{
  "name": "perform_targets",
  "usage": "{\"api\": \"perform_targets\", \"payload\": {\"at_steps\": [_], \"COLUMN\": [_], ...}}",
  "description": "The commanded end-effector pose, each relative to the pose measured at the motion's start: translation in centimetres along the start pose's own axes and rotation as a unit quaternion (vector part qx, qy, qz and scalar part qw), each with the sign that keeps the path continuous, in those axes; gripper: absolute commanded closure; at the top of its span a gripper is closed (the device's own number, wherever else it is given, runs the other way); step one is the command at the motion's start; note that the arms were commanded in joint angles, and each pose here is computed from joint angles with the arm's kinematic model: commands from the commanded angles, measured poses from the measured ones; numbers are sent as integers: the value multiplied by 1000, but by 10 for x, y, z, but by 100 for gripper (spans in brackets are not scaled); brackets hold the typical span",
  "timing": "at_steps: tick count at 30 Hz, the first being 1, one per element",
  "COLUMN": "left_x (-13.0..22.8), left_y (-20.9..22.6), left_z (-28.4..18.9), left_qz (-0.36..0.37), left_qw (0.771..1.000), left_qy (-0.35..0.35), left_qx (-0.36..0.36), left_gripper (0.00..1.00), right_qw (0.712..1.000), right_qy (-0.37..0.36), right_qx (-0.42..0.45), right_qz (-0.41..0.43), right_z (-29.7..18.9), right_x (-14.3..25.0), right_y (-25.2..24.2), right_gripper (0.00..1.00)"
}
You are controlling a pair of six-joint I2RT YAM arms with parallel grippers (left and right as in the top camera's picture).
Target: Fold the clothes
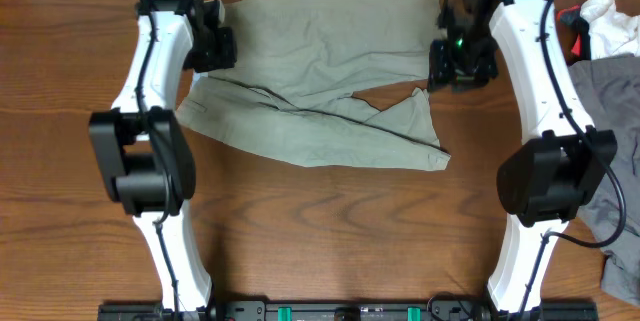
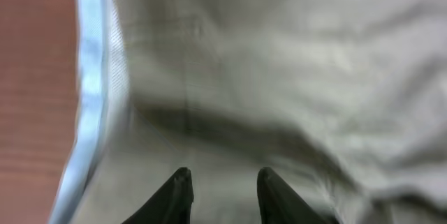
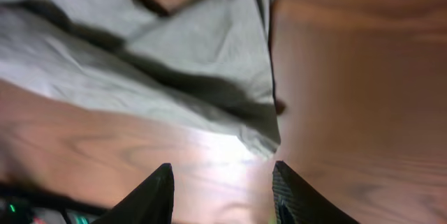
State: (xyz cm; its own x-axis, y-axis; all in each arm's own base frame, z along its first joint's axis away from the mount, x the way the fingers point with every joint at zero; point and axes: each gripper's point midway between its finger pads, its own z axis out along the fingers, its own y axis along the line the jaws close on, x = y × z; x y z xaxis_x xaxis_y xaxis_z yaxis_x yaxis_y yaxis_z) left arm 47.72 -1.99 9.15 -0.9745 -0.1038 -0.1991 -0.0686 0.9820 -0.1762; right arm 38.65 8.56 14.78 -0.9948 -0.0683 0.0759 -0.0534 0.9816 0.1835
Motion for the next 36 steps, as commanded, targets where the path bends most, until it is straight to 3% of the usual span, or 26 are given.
{"api": "perform_targets", "payload": {"at_steps": [1,6,14,18,24,30,36], "left_x": [8,41,36,46,52,65,82], "left_y": [0,23,50,55,50,39,30], "left_z": [-36,-16,14,6,-35,-100,-152], "left_qz": [21,30,14,-4,-20,-21,-28], "left_qw": [1000,996,996,995,996,997,996], "left_qy": [-3,60,34,51,35,-7,-48], "left_qx": [-14,-66,-81,-82,-83,-79,-77], "left_gripper": [64,63,58,59,59,58,58], "right_qw": [999,997,992,989,982,977,968], "right_qy": [30,49,69,76,107,73,56], "right_qx": [-10,-8,7,72,71,42,5], "right_qz": [-44,-57,-102,-102,-139,-195,-245], "right_z": [14,18,15,28,62,106,125], "right_x": [12,24,47,47,57,44,44], "right_y": [8,19,50,34,27,41,67], "right_gripper": [56,55,51,46,45,46,58]}}
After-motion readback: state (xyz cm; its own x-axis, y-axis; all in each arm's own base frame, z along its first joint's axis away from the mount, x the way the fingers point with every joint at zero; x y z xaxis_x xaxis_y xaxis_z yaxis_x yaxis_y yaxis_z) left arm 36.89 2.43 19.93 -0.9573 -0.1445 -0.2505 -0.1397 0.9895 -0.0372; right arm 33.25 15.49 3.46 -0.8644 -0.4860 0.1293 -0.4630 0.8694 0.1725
